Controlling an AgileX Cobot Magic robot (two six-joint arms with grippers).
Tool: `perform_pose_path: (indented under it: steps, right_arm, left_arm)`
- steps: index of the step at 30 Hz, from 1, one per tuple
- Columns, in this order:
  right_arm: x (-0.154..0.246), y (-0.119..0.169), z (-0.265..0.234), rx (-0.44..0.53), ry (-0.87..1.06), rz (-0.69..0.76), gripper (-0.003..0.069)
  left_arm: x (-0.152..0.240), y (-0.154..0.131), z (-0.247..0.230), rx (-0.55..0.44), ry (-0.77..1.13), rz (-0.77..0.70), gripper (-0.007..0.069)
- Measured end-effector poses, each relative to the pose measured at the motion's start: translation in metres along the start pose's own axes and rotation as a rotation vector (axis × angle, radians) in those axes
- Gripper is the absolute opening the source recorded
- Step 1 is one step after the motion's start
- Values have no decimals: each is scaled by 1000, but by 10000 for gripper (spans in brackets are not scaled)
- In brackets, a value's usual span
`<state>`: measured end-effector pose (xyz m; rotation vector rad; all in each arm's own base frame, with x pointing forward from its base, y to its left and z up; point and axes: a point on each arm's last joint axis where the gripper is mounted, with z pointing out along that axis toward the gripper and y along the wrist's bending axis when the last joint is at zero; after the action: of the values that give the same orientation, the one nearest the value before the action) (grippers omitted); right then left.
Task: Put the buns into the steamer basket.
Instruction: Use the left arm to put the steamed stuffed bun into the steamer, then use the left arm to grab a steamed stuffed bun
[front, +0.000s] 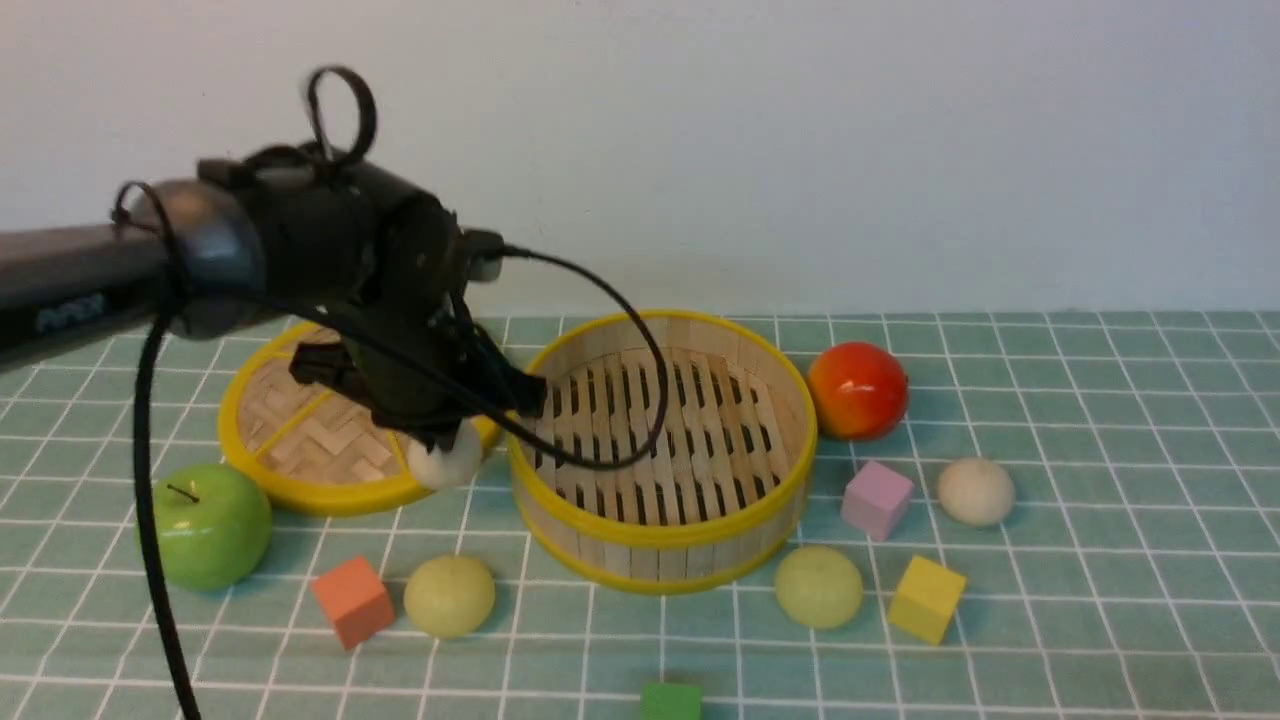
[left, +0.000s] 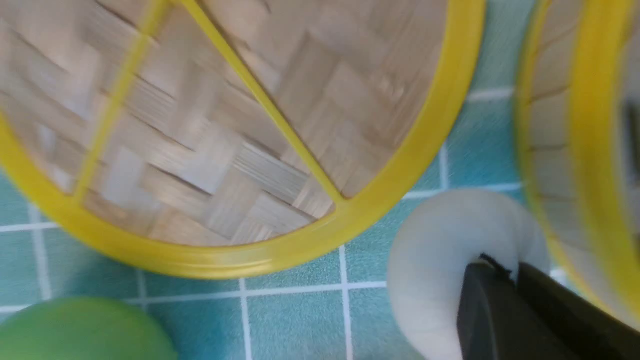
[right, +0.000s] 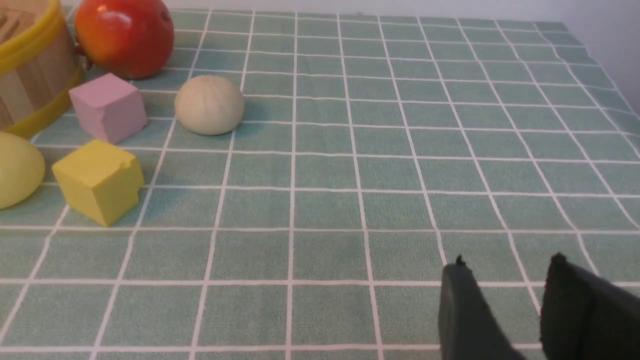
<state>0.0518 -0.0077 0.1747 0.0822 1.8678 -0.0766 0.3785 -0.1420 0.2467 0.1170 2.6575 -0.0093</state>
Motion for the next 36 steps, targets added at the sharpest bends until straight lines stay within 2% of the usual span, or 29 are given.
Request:
perform_pose_path:
  steps: [2,4,11,21,24,27,31,32,33,36]
  right_arm:
    - [0,0,0,0,0,0,240]
    - [0,0,0,0,0,0,240]
    - [0,0,0,0,0,0,240]
    - [0,0,0,0,0,0,240]
    - [0,0,0,0,0,0,240]
    - [0,0,0,0,0,0,240]
    - [0,0,0,0,0,0,240]
    - [0,0,0,0,0,0,240]
    - [0,0,0,0,0,0,240]
    - [0,0,0,0,0,0,240]
  left_arm:
    - [-5,-1,-13,17,-16,-24,-13]
    - [-16,-4,-39,87,-60,-67,-13]
    - [-26,-22,-32,255,-122,-84,-13]
    - [-25,-35,52,261,-133,-87,-1]
    - [-22,-36,62,255,-116,-86,8]
    - [-22,-36,63,256,-122,-87,53]
    - [-26,-35,52,263,-144,-88,170]
    - [-26,-35,51,264,-146,-88,179]
    - [-28,-34,43,267,-155,-88,249]
    - [-31,-30,14,267,-175,-73,361]
